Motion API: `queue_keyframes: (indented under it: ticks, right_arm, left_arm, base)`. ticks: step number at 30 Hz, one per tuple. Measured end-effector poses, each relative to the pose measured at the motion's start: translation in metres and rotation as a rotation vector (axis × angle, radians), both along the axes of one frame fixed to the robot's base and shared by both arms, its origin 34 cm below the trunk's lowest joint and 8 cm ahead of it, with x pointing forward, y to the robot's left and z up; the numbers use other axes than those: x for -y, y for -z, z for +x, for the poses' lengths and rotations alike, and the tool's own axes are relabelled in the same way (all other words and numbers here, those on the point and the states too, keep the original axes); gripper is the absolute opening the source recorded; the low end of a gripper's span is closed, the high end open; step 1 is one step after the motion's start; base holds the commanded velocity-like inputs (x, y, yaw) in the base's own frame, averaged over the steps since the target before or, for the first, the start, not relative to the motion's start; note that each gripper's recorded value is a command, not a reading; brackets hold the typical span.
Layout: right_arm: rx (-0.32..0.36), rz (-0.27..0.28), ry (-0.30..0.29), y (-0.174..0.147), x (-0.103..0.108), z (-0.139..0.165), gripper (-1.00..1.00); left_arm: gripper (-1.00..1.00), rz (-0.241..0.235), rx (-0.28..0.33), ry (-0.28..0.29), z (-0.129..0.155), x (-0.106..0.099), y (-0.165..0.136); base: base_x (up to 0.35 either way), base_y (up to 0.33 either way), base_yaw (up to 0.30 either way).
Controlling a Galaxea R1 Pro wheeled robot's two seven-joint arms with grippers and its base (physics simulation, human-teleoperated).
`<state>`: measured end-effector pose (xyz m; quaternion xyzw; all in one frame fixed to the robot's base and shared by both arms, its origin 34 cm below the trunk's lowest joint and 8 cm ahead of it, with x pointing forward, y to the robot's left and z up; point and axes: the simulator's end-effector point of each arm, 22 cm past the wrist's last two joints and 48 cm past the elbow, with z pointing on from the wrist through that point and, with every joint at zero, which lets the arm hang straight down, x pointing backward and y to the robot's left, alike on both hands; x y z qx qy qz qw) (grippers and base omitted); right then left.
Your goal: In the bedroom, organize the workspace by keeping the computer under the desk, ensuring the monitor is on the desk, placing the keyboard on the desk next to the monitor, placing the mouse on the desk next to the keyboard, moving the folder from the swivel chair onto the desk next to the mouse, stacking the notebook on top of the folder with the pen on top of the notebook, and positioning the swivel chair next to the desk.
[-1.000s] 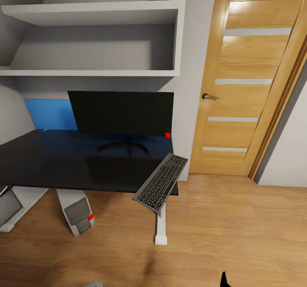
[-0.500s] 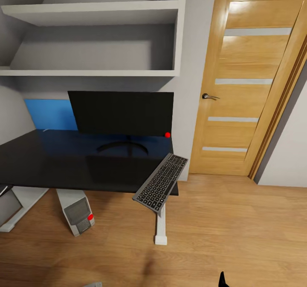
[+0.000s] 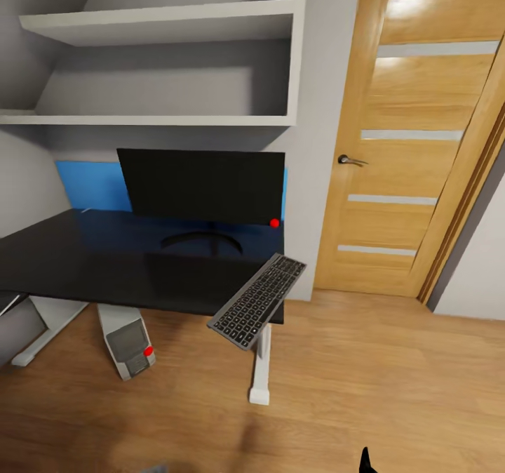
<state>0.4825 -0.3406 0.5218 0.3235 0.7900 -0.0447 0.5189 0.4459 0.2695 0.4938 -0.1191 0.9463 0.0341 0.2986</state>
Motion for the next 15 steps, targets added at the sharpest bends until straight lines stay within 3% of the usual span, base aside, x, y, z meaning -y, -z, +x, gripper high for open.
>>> queue_keyframes:
  ticks: [10, 15]
  right_arm:
    - [0.005, -0.004, 0.000, -0.014, 0.002, 0.002, 1.00]
    - [0.070, -0.058, 0.017, -0.040, 0.010, 0.006, 1.00]
  left_arm:
    - [1.00, 0.000, 0.003, 0.001, 0.001, 0.001, -0.013]
    - [1.00, -0.001, -0.011, 0.001, -0.002, 0.001, -0.018]
  base:
    - [0.000, -0.027, 0.033]
    - [0.000, -0.001, 0.002]
